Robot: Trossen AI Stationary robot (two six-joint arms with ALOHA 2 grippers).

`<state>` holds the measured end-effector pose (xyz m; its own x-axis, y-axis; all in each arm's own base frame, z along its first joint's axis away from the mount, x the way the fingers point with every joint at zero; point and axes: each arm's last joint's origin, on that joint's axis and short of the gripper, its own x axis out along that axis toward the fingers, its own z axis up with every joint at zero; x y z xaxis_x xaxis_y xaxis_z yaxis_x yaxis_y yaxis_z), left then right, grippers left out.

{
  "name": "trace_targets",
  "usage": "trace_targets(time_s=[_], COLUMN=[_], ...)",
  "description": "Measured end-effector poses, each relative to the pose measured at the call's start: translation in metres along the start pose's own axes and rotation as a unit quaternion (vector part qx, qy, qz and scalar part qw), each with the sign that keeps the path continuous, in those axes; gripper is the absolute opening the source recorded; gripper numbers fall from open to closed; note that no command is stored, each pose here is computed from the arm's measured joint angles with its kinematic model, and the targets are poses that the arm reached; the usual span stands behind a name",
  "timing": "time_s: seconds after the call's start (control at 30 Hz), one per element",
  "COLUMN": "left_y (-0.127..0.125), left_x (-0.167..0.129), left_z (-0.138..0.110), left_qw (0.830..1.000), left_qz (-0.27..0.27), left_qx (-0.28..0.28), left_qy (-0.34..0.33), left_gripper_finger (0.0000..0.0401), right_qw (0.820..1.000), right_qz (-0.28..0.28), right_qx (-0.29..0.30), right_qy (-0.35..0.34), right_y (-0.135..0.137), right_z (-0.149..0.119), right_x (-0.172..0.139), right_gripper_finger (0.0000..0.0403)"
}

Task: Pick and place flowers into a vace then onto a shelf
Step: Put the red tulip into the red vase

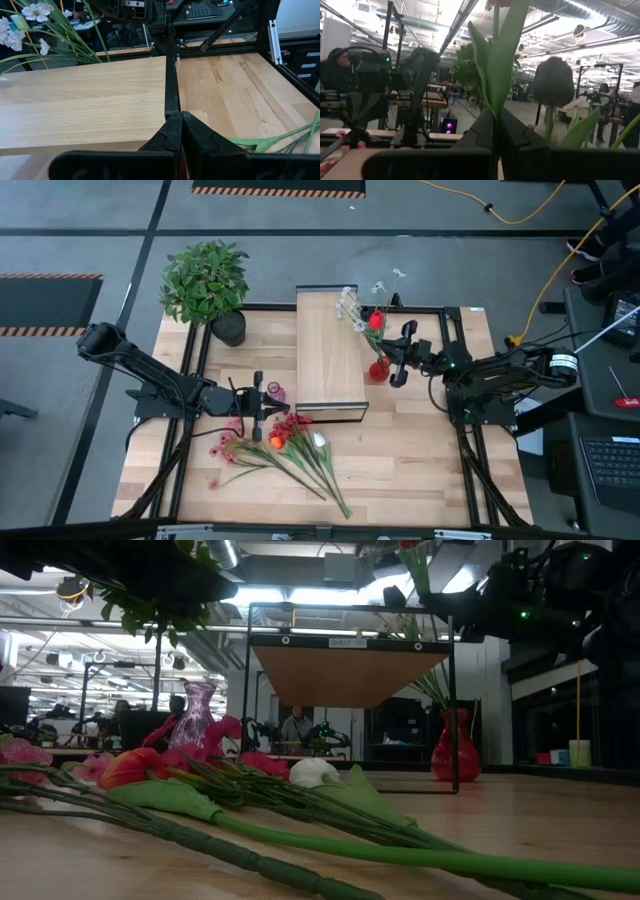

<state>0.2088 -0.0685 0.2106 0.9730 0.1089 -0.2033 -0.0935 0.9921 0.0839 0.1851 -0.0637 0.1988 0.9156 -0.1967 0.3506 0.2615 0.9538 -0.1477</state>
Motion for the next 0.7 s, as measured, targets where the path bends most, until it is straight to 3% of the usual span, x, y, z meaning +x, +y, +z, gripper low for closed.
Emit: trace_targets(time_s=[0.7], left_y=[0.000], left_x=[0.000], left_z=[0.000], left_qw=[1.000], left_qz=[0.000], left_qx=[0.000], left_qy=[0.000], left_gripper_finger=[0.0004], right_qw=[0.997], right_qz=[-0.022], right_qx=[0.007], right_qy=[0.070], right_y=[0.000], right_z=[-0.013], right_x=[-0.001], right_gripper_finger=[0.0007])
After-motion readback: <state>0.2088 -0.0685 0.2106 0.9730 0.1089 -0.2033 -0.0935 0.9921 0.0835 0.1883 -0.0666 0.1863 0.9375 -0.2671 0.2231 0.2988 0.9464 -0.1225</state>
